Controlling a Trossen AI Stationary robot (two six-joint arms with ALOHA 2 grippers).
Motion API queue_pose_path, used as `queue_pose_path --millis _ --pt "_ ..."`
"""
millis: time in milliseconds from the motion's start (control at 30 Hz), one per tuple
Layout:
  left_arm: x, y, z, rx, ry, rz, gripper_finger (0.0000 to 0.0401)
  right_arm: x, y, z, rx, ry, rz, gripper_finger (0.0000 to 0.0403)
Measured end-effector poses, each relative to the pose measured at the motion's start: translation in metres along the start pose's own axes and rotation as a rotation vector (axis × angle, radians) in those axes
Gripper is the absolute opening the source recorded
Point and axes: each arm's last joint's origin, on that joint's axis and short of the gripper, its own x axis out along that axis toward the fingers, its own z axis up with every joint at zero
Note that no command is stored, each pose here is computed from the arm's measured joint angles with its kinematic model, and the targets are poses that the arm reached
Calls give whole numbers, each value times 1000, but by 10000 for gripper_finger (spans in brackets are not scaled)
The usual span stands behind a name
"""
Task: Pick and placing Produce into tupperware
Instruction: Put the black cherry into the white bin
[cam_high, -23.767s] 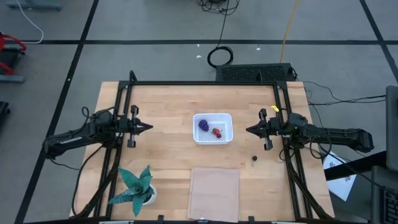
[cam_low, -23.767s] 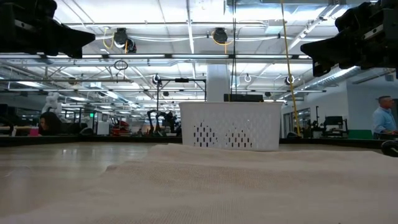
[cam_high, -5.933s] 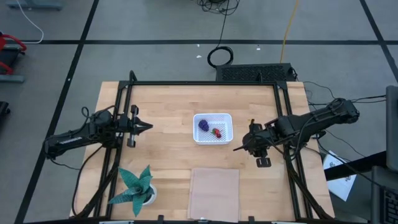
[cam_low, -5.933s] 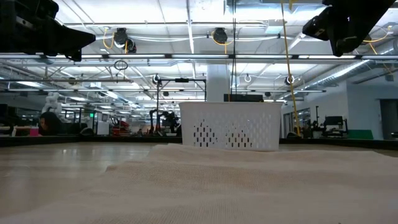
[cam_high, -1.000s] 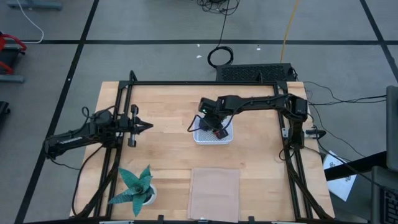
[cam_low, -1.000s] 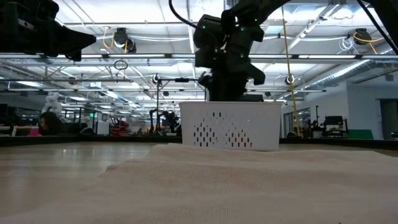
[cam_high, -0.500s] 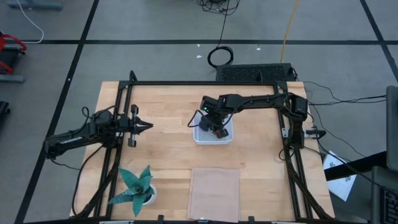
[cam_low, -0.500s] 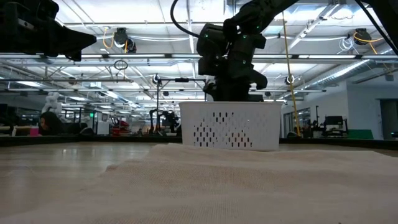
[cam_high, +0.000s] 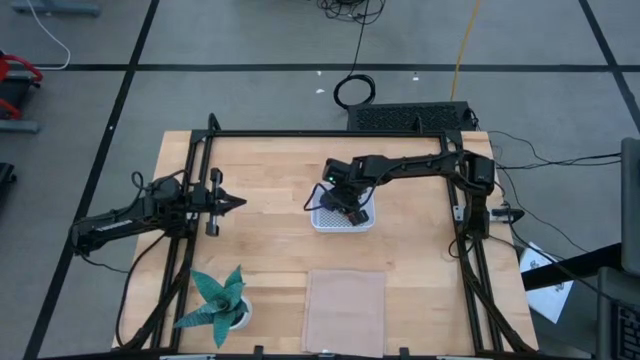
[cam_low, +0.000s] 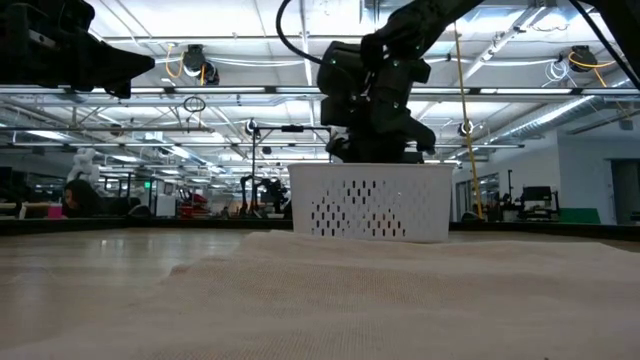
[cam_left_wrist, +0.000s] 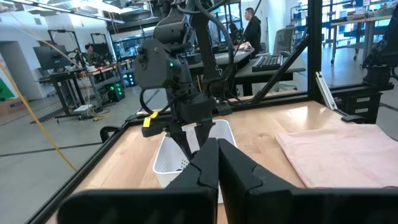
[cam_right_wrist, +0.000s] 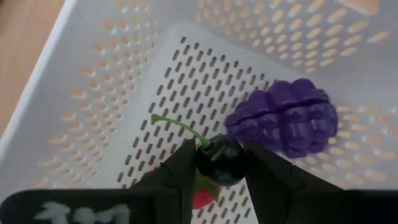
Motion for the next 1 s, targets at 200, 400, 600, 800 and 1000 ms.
queue_pose_path --millis 200,400,600,800,1000 --pt "0 0 0 0 0 0 21 3 -1 -1 5 -18 -17 106" --pt "0 0 0 0 0 0 27 8 -2 -1 -1 -15 -11 106" --pt "0 0 0 0 0 0 15 22 -3 -7 17 28 22 106" --pt "0 0 0 0 0 0 2 26 -8 -10 31 29 20 106" --pt "0 0 0 5 0 0 20 26 -8 -10 30 29 22 106"
